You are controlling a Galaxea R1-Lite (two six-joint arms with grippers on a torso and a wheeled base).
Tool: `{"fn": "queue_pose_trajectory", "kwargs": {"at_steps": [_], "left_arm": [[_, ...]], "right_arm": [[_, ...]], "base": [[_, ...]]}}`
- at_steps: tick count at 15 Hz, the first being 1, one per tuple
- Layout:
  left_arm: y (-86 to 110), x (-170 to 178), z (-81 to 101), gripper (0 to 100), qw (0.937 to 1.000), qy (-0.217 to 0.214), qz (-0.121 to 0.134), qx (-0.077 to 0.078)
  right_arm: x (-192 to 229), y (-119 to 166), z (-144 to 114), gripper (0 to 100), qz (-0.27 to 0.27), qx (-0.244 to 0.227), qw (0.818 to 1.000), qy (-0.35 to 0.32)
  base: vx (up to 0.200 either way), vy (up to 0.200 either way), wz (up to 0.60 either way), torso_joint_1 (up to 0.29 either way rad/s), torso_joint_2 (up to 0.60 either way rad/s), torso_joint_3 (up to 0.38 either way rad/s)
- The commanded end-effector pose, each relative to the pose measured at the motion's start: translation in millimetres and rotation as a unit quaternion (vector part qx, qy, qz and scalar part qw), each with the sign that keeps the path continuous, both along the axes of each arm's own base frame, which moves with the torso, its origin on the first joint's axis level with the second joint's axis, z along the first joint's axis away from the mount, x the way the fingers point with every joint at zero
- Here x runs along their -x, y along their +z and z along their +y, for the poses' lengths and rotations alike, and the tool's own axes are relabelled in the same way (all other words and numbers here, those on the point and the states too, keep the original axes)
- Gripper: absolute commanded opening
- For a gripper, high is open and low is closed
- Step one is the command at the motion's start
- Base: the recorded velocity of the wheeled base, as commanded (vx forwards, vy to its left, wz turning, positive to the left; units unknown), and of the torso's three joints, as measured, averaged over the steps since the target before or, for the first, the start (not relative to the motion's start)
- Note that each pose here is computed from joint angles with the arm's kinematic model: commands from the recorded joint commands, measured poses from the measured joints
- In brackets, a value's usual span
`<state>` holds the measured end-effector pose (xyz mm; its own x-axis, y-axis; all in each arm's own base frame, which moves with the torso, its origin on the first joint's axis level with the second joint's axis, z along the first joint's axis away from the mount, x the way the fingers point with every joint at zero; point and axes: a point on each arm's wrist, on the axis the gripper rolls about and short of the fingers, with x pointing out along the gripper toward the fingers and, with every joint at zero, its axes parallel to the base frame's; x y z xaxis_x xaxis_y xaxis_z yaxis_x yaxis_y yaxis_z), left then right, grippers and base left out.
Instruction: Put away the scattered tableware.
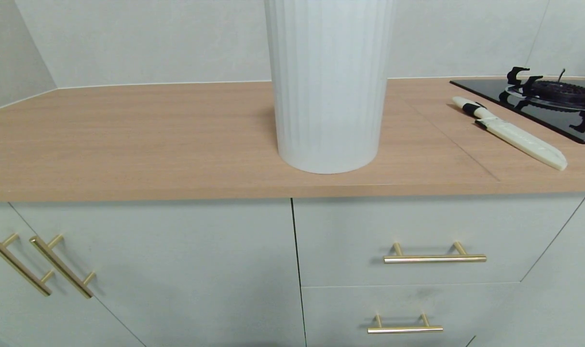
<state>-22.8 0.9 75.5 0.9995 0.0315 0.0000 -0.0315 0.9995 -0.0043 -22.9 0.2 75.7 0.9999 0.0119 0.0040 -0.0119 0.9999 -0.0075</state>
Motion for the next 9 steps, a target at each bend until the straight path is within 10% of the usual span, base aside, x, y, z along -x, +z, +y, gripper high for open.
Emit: {"fn": "queue_pose_trajectory", "kwargs": {"at_steps": [1, 9], "left_arm": [[0.0, 0.0, 0.0, 100, 1.0000, 0.000, 0.000, 0.000], [0.0, 0.0, 0.0, 100, 1.0000, 0.000, 0.000, 0.000]], "right_arm": [[-0.1, 0.1, 0.0, 100, 0.000, 0.001, 1.000, 0.001], [-0.1, 0.1, 0.1, 100, 0.000, 0.002, 1.000, 0.004]], "base": [[0.000, 0.000, 0.00, 0.000, 0.00, 0.000], [0.000, 0.000, 0.00, 0.040, -0.15, -0.142]]}}
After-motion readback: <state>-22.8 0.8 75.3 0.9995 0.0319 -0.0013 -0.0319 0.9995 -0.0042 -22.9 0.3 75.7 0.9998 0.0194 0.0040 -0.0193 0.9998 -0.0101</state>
